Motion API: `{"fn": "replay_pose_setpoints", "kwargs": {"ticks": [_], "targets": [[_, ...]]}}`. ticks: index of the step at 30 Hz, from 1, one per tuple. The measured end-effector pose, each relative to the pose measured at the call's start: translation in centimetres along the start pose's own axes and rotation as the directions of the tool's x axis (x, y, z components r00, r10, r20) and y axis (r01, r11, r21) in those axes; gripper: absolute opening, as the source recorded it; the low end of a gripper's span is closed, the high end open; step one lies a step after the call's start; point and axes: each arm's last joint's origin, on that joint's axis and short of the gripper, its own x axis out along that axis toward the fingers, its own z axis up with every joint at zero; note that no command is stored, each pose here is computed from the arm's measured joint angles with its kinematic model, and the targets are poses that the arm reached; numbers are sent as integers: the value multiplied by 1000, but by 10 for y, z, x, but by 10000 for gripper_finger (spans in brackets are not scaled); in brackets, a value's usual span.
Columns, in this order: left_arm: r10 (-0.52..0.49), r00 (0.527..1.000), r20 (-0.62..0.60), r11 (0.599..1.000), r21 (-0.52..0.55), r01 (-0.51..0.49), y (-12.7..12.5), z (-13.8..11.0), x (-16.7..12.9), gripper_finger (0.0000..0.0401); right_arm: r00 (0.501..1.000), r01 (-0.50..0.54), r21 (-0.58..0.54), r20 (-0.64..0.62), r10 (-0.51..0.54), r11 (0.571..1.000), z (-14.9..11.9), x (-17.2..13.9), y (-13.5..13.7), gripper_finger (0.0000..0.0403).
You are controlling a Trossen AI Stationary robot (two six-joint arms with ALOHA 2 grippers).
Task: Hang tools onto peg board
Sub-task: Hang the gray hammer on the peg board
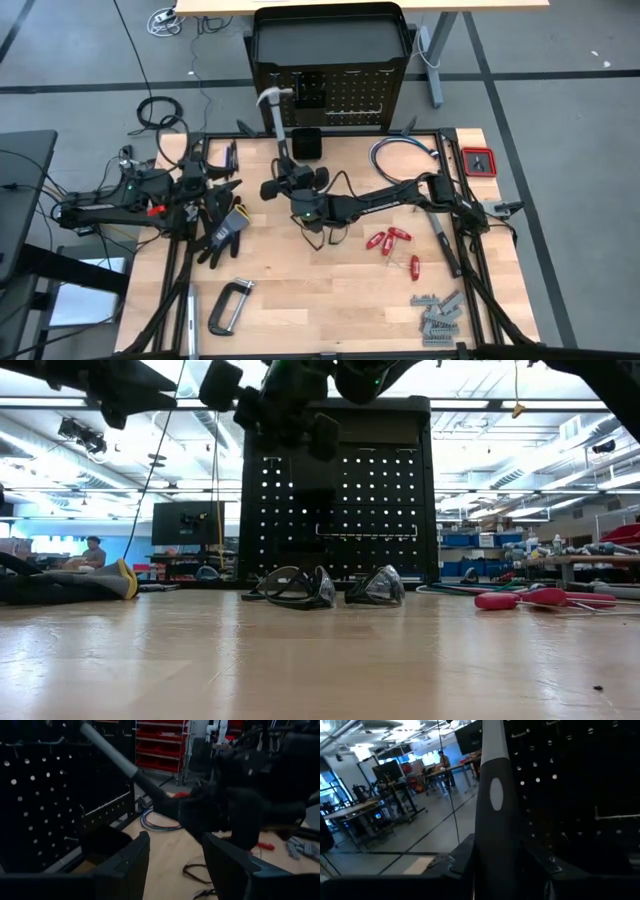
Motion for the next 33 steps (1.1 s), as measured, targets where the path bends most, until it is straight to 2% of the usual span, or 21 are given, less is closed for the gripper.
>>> {"fn": "replay_pose_setpoints", "kwargs": {"ticks": [11, 17, 21, 33], "targets": [[5, 999, -33, 1000, 8, -4, 0, -3, 0, 188, 996, 88, 36, 23, -88, 996, 2, 26, -14, 122], [5, 999, -35, 1000, 14, -4, 0, -4, 0, 188, 998, 51, 103, -43, -47, 993, -1, 46, -25, 121], [5, 999, -34, 1000, 14, -5, 0, -3, 0, 188, 994, 104, 110, -48, -99, 988, -3, 56, -33, 121], [10, 1000, -22, 1000, 10, -10, 0, -2, 0, 188, 995, 45, 128, -100, -32, 991, -1, 73, -41, 122]]}}
